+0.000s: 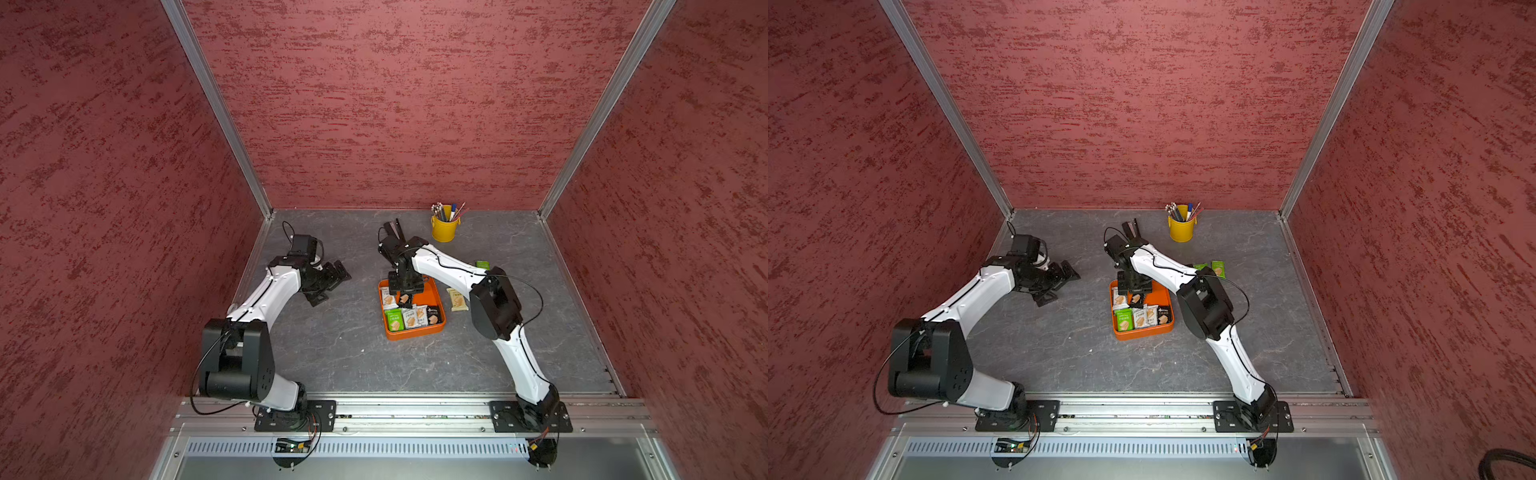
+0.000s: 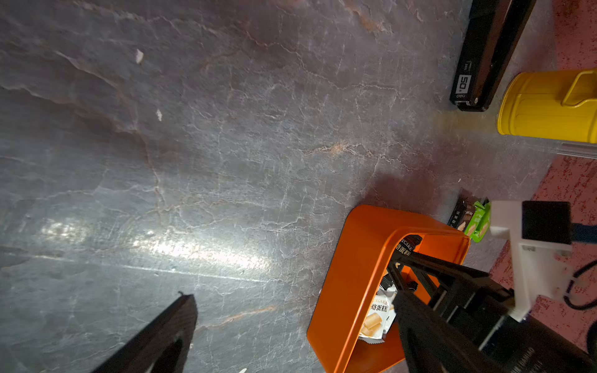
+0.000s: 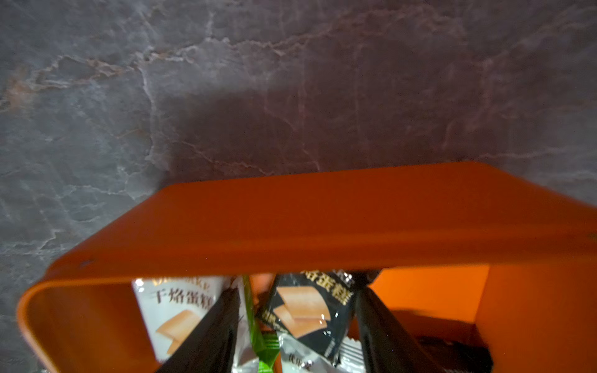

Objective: Take the cookies out of the storage box
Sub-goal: Pick up the cookie from the storage box.

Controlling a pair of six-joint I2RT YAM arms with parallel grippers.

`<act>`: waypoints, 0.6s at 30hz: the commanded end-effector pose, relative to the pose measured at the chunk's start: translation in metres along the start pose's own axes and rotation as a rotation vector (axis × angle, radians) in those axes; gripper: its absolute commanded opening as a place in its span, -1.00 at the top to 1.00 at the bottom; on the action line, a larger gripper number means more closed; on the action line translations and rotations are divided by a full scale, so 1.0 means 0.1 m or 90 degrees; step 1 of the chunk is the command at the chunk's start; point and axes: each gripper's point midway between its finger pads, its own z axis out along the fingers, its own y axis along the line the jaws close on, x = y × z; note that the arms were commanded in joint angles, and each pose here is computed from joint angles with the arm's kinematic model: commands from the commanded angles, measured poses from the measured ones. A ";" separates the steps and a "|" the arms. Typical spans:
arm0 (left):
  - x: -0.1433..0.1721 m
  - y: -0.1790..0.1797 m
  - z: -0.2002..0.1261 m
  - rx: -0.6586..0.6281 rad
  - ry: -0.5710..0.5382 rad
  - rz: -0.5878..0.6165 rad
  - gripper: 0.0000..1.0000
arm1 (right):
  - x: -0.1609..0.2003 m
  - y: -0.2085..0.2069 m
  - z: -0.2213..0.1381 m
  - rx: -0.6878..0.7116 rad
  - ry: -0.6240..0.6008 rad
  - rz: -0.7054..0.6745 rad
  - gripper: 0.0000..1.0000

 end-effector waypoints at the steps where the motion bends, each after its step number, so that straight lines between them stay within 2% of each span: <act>1: 0.00 0.00 -0.07 0.010 -0.006 0.011 -0.99 | -0.04 0.05 0.06 0.011 -0.002 -0.011 -0.23; 11: -0.04 0.02 -0.09 0.014 -0.008 0.006 -0.99 | -0.16 -0.08 0.05 0.073 -0.027 -0.025 -0.24; 18: -0.06 -0.01 -0.07 0.021 -0.007 0.000 -0.99 | -0.14 -0.07 0.09 0.068 -0.018 -0.027 -0.25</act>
